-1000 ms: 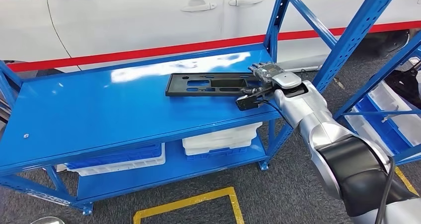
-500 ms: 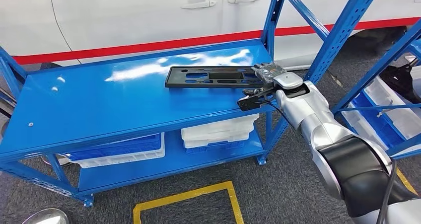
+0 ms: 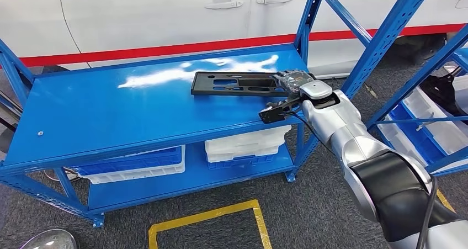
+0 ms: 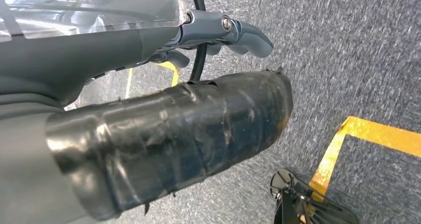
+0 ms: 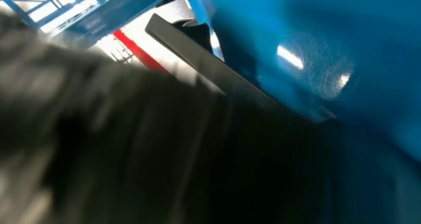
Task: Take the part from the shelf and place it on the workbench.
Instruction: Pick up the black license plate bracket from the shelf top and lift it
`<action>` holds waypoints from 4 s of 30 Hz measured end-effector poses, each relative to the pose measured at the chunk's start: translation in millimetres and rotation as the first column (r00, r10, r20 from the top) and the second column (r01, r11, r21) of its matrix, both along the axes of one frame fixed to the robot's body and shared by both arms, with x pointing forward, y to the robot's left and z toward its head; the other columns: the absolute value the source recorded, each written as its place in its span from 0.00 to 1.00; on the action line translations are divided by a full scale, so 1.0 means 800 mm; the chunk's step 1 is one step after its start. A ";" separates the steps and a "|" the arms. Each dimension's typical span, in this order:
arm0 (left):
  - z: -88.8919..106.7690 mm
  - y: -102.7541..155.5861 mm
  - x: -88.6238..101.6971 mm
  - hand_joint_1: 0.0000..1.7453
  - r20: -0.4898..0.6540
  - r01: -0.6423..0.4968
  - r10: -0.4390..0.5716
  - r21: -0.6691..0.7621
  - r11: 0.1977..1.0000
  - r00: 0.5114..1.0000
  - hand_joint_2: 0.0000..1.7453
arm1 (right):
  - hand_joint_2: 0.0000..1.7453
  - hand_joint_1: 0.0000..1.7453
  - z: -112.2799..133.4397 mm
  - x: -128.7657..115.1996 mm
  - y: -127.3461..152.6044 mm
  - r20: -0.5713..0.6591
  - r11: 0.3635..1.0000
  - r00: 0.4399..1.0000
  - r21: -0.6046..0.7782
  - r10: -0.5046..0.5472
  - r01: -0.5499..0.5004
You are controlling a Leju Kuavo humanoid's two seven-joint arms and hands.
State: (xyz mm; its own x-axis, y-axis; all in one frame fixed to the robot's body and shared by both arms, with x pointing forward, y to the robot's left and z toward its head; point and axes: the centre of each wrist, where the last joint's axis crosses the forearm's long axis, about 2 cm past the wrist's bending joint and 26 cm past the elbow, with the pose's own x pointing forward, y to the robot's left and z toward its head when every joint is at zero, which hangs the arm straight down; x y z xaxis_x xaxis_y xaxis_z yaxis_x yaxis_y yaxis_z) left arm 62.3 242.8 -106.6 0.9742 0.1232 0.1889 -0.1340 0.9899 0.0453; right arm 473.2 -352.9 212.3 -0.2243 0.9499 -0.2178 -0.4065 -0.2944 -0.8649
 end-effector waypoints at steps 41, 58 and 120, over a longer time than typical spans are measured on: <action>0.001 -0.010 0.000 0.00 -0.015 0.029 -0.029 -0.008 1.000 0.999 0.00 | 1.00 1.00 -0.039 -0.018 0.000 -0.012 0.998 0.999 -0.030 -0.049 0.048; 0.001 -0.011 0.000 0.00 -0.018 0.030 -0.031 -0.007 1.000 0.999 0.00 | 1.00 1.00 -0.046 -0.022 0.000 0.006 0.998 0.999 -0.043 -0.043 0.043; 0.001 -0.005 0.000 0.00 -0.004 0.031 -0.031 0.010 0.999 1.000 0.00 | 1.00 0.00 0.044 0.018 0.048 0.180 0.996 0.980 -0.016 0.088 -0.086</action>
State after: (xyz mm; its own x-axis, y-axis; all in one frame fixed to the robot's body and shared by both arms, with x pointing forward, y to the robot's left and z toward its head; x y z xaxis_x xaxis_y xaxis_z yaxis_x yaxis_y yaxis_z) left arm 62.3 238.4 -106.1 0.9783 0.0914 0.1857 -0.1033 0.9931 0.0556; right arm 487.9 -314.4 247.1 -0.2623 0.9264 -0.2702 -0.2161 -0.3293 -0.9192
